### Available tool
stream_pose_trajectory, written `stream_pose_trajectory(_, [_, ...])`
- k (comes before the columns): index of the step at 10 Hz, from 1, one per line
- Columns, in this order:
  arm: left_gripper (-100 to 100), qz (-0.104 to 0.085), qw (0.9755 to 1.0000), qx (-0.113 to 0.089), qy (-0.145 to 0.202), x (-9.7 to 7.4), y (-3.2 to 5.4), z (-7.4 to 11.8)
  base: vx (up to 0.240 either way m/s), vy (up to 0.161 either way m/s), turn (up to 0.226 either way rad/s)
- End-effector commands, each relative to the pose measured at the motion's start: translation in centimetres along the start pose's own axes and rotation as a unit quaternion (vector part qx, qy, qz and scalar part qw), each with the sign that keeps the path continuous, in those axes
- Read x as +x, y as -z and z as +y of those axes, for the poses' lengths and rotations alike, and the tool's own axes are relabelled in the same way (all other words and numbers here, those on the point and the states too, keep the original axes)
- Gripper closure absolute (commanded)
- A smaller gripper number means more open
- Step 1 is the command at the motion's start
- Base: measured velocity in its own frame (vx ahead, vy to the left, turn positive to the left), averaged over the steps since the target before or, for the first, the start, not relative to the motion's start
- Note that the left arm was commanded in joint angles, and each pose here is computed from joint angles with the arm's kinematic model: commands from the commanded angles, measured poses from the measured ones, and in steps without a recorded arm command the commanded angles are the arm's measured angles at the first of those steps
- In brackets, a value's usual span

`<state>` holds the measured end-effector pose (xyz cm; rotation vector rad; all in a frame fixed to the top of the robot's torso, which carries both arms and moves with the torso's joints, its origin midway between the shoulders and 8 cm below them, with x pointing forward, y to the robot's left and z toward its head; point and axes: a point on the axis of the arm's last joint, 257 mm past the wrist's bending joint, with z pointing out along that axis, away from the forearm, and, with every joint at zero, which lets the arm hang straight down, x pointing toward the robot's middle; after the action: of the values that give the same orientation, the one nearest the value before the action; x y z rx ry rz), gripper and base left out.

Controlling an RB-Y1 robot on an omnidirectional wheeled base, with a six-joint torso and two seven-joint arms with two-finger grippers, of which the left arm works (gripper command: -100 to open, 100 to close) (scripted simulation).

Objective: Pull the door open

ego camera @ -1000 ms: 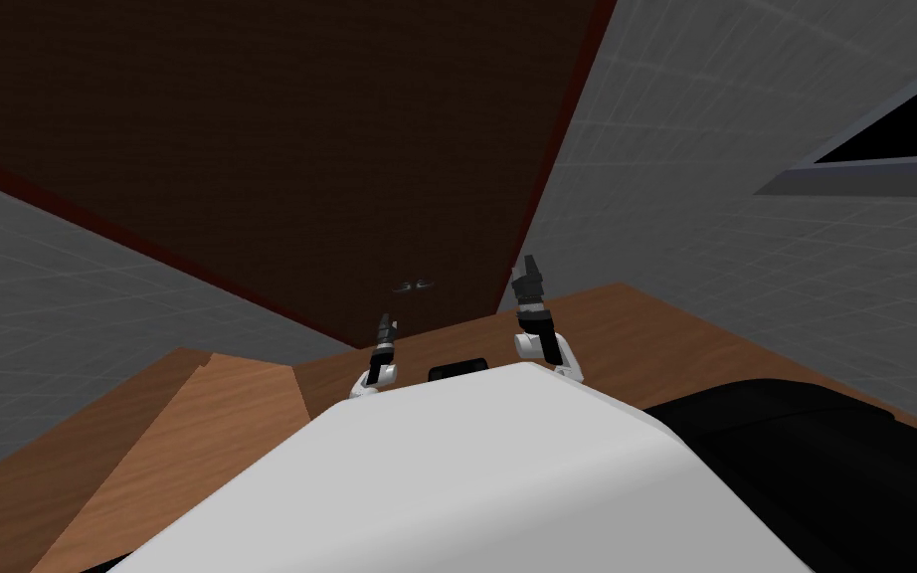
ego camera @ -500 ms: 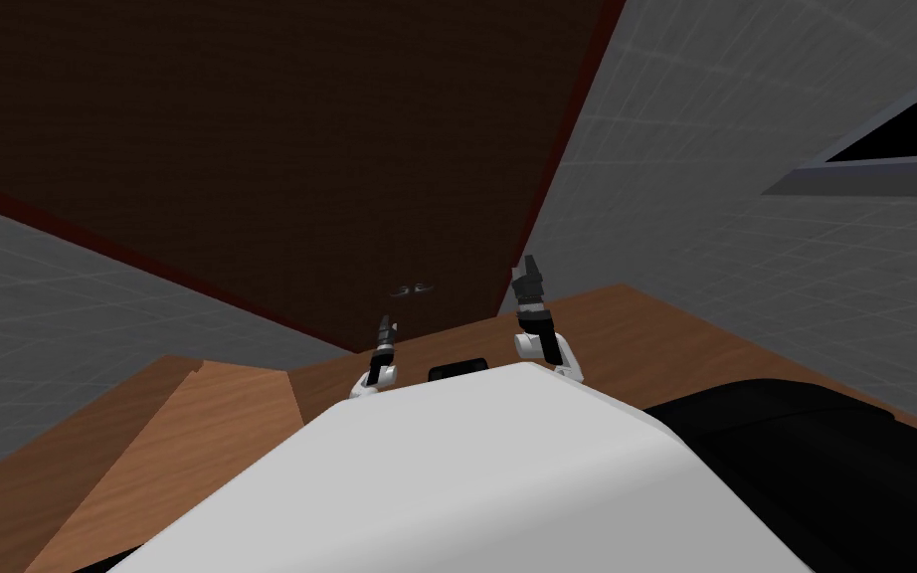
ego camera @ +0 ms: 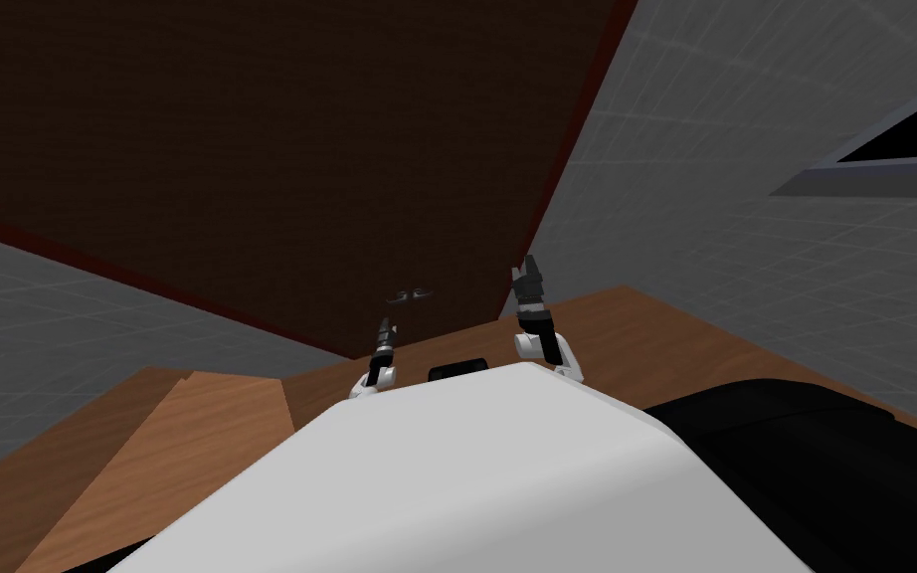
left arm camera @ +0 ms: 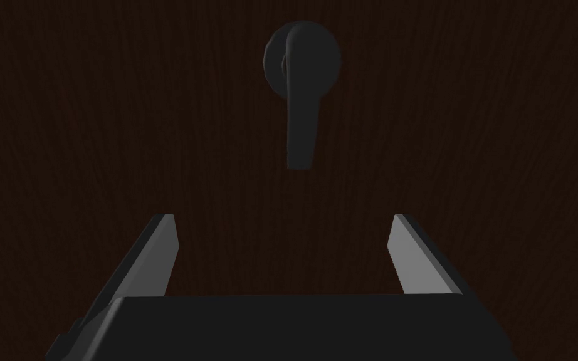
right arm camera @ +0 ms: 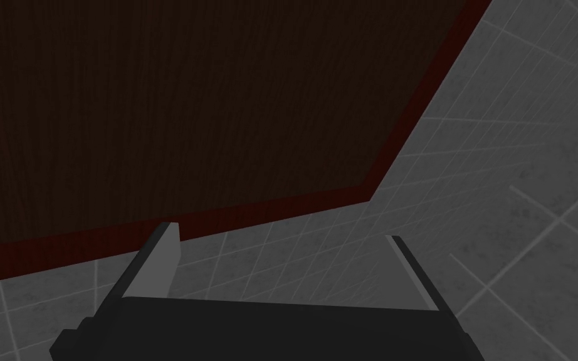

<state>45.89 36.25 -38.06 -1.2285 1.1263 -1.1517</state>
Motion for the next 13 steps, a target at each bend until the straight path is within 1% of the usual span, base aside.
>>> stream_pose_trajectory(1, [-100, -0.002, 1.0, -0.006, 0.001, -0.1, 0.08, 0.5, 0.122, -0.015, -0.003])
stream_pose_trajectory(2, [-100, -0.003, 0.9999, -0.01, 0.001, -0.3, 0.13, 0.8, 0.093, -0.014, -0.003])
stream_pose_trajectory(3, [-100, -0.003, 1.0, -0.008, 0.001, -0.1, 0.08, 0.7, 0.042, -0.007, 0.0])
stream_pose_trajectory(4, [-100, -0.026, 0.9995, -0.019, -0.006, -3.2, 1.22, 1.4, 0.047, -0.022, -0.027])
stream_pose_trajectory(5, [-100, -0.035, 0.9991, -0.023, -0.009, -4.3, 1.66, 1.6, 0.066, -0.03, -0.022])
stream_pose_trajectory(8, [-100, -0.078, 0.996, -0.038, -0.021, -9.6, 3.75, 2.3, 0.079, 0.0, -0.043])
stream_pose_trajectory(9, [-100, -0.081, 0.9954, -0.047, -0.021, -9.8, 4.26, 3.0, 0.065, 0.02, -0.022])
stream_pose_trajectory(10, [-100, -0.081, 0.9952, -0.05, -0.021, -9.9, 4.44, 3.3, 0.03, 0.004, 0.005])
stream_pose_trajectory(11, [-100, -0.078, 0.996, -0.038, -0.021, -9.6, 3.75, 2.3, 0.006, -0.002, 0.007])
stream_pose_trajectory(12, [-100, -0.078, 0.996, -0.038, -0.021, -9.6, 3.75, 2.3, 0.0, 0.0, 0.0])
stream_pose_trajectory(13, [-100, -0.095, 0.9943, -0.041, -0.024, -11.6, 4.46, 2.4, 0.072, 0.041, -0.106])
